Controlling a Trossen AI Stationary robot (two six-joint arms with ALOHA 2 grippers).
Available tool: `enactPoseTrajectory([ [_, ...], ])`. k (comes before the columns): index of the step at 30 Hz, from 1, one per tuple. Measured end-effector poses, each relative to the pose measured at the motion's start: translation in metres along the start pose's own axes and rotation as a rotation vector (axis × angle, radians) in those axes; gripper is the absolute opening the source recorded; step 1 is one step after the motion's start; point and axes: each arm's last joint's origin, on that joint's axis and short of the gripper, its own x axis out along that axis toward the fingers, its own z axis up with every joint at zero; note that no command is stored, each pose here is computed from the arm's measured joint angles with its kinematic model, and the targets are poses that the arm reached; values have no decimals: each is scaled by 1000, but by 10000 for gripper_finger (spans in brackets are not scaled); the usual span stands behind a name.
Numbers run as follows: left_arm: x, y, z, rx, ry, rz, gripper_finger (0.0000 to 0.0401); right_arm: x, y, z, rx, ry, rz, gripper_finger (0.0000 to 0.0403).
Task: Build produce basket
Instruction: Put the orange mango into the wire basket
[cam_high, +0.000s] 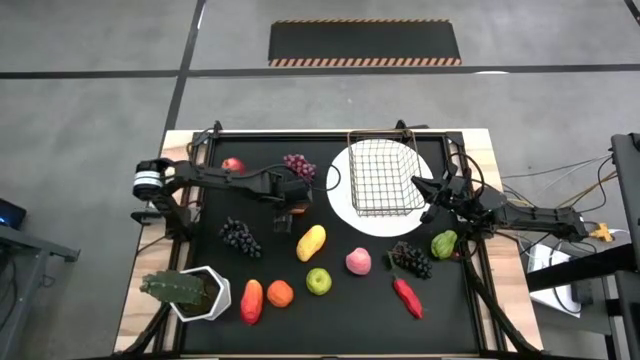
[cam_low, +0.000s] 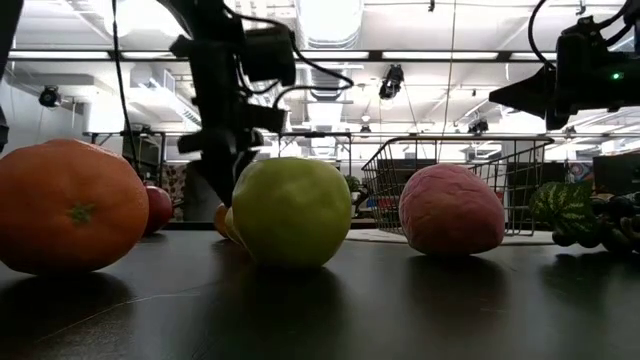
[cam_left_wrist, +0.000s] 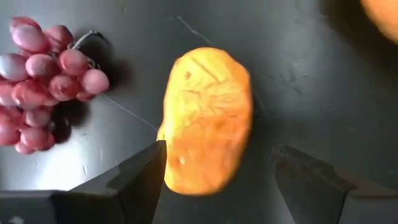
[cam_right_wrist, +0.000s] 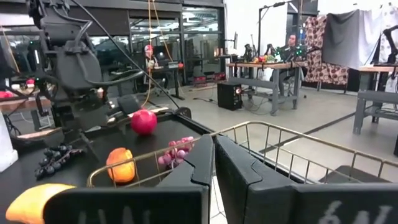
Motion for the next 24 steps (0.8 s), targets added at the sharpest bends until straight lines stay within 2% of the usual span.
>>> enactPoseTrajectory([
  [11, 8, 14, -2, -17, -1, 12, 267, 0, 0, -2, 7, 24, 0, 9],
  [21, 14, 14, -5, -8, -23, 2, 266, 0, 0, -4, 9, 41, -1, 9],
  [24, 15, 14, -5, -8, -25, 1, 253, 0, 0, -4, 9, 41, -1, 9],
])
